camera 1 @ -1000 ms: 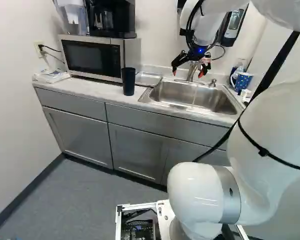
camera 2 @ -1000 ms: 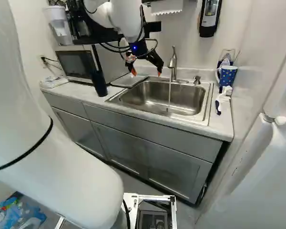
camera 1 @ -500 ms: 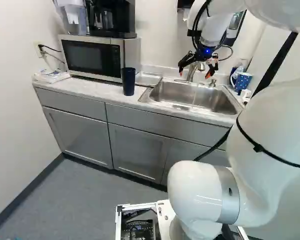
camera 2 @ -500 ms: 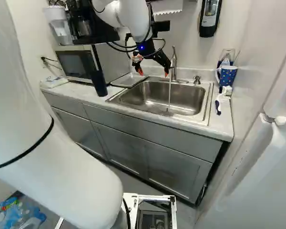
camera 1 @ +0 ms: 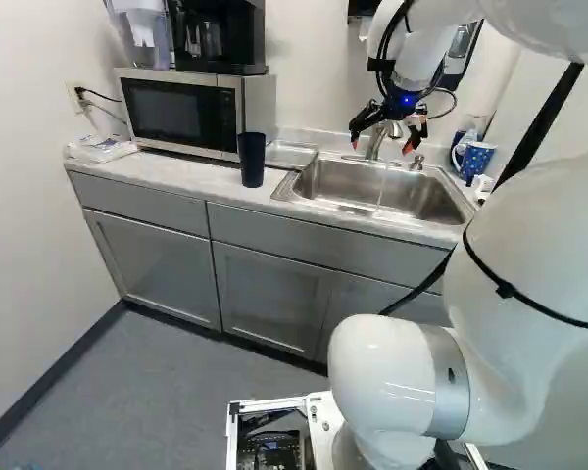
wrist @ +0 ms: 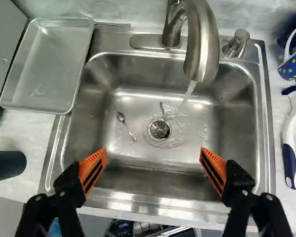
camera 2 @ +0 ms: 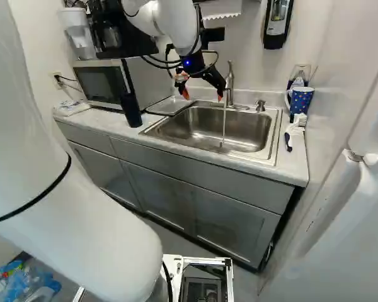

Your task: Rinse the cup and place it in the tray

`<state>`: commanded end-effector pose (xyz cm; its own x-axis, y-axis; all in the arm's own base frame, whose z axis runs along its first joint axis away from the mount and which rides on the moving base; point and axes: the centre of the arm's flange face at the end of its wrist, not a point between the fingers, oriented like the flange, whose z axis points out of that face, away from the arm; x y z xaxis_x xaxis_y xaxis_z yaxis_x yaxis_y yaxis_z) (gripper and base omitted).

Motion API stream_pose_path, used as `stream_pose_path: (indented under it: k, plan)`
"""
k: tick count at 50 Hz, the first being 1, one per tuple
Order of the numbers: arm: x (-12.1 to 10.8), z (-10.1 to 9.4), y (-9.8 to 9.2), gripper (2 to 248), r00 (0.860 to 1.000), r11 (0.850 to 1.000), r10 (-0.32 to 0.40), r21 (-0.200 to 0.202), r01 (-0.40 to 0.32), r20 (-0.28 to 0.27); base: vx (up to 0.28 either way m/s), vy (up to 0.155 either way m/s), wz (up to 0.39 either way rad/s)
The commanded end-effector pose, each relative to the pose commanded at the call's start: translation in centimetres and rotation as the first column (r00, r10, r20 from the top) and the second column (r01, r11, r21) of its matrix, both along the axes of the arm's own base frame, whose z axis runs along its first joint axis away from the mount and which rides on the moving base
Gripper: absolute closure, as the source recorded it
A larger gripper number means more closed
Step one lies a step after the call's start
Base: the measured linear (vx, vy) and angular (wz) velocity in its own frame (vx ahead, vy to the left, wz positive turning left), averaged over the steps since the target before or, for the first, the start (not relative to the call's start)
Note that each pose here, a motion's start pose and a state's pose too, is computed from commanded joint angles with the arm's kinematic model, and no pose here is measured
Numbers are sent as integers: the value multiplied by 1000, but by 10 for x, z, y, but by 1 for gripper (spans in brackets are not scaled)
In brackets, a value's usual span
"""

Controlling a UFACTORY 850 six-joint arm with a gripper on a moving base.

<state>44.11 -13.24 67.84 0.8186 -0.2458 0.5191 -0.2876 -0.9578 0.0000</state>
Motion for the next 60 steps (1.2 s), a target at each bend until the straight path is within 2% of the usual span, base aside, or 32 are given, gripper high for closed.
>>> stream_pose_path:
  k: [10, 31, 60]
  plan:
    - [2, 0, 10, 3, 1000, 1000, 21, 0, -21, 0, 0, 0, 0]
    - [10, 0, 44, 3, 995, 995, 99, 0, -99, 0, 0, 0, 0]
    - [12, 0, 94, 3, 979, 979, 206, 0, -206, 1, 0, 0, 0]
